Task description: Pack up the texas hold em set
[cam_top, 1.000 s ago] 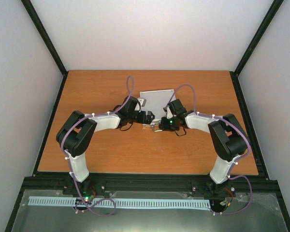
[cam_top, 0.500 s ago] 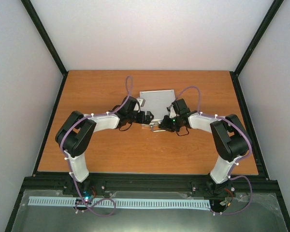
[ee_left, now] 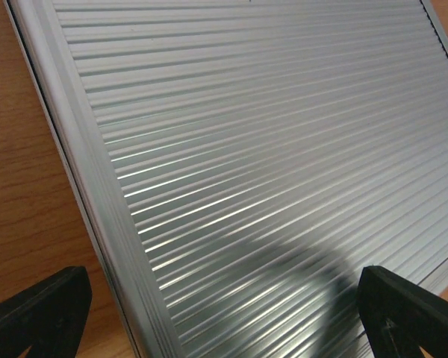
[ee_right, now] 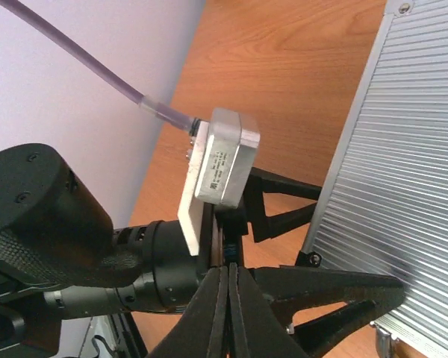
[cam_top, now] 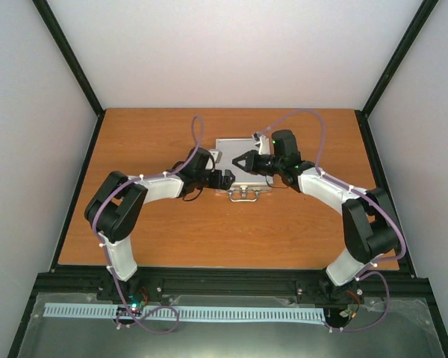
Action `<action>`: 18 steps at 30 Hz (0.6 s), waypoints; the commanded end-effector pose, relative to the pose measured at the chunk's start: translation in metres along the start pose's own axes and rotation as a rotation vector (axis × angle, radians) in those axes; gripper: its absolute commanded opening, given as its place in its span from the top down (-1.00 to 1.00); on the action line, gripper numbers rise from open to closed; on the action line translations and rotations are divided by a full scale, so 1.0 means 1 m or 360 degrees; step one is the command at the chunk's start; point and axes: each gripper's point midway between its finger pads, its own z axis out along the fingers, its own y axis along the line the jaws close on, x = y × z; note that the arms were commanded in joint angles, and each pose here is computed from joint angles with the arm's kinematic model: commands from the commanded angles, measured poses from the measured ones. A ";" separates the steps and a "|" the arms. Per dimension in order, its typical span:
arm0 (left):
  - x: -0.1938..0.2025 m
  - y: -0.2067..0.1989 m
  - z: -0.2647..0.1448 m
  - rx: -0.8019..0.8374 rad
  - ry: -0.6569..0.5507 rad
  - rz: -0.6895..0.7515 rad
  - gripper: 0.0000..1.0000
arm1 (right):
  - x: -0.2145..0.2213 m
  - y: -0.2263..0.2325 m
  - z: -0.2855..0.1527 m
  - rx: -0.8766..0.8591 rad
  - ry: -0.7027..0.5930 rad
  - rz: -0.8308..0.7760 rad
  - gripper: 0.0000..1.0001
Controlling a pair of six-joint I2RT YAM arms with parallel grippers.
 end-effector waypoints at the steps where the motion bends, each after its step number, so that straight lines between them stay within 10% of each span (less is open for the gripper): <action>1: 0.125 0.065 0.005 -0.0371 0.0638 0.0015 -0.99 | 0.003 -0.006 0.000 0.0038 0.0013 -0.0036 0.94; 18: 0.014 0.032 -0.055 -0.0470 0.0249 0.0146 -0.99 | 0.063 -0.065 -0.038 0.0512 0.0144 -0.0112 0.41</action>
